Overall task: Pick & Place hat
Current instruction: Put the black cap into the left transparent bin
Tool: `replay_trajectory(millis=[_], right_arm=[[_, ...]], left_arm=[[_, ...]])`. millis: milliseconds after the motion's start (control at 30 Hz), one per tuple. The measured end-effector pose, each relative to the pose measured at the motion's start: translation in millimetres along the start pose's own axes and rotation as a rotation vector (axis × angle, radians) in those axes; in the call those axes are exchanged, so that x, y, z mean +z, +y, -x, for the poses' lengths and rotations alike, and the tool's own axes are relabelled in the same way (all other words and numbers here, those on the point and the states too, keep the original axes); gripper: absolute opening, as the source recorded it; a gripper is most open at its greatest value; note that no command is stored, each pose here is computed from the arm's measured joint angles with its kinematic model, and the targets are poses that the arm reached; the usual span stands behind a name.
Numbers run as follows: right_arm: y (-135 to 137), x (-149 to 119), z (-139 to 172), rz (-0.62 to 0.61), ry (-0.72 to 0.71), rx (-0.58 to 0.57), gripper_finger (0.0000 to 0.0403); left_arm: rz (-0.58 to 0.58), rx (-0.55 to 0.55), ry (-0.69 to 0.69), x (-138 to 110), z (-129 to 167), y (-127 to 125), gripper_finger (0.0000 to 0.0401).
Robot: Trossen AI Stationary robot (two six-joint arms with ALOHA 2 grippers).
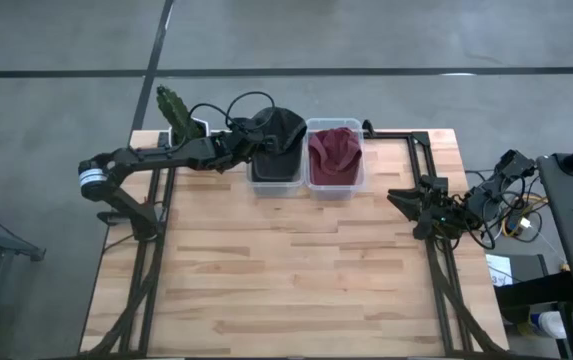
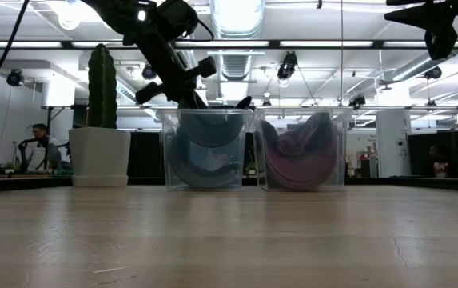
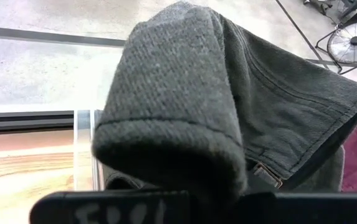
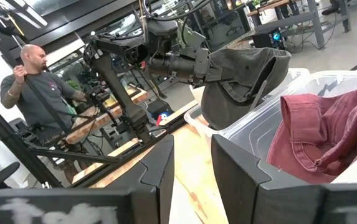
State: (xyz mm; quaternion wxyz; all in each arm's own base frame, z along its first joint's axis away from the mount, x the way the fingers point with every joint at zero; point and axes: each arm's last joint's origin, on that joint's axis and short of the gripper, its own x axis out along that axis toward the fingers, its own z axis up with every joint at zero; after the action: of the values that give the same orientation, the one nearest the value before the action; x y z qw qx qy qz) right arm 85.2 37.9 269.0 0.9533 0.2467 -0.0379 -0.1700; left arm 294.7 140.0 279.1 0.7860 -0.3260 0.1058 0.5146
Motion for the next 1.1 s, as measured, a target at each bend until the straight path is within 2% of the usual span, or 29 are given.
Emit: replay_trajectory(millis=[633,733,967,1100], right_arm=[[0.0,0.0,0.0,-0.026,0.0,0.0,0.0087],[0.0,0.0,0.0,-0.026,0.0,0.0,0.0091],[0.0,-0.1,0.0,-0.026,0.0,0.0,0.009],[0.0,-0.1,0.0,-0.028,0.0,0.0,0.0084]], left_arm=[[0.008,0.002,0.001,-0.1,0.3,0.3,0.0017],[0.002,0.001,0.001,-0.1,0.3,0.2,0.0039],[-0.012,0.009,0.009,-0.8,0.6,1.1,0.0127],[-0.044,0.011,0.01,0.2,2.6,1.9,0.0155]])
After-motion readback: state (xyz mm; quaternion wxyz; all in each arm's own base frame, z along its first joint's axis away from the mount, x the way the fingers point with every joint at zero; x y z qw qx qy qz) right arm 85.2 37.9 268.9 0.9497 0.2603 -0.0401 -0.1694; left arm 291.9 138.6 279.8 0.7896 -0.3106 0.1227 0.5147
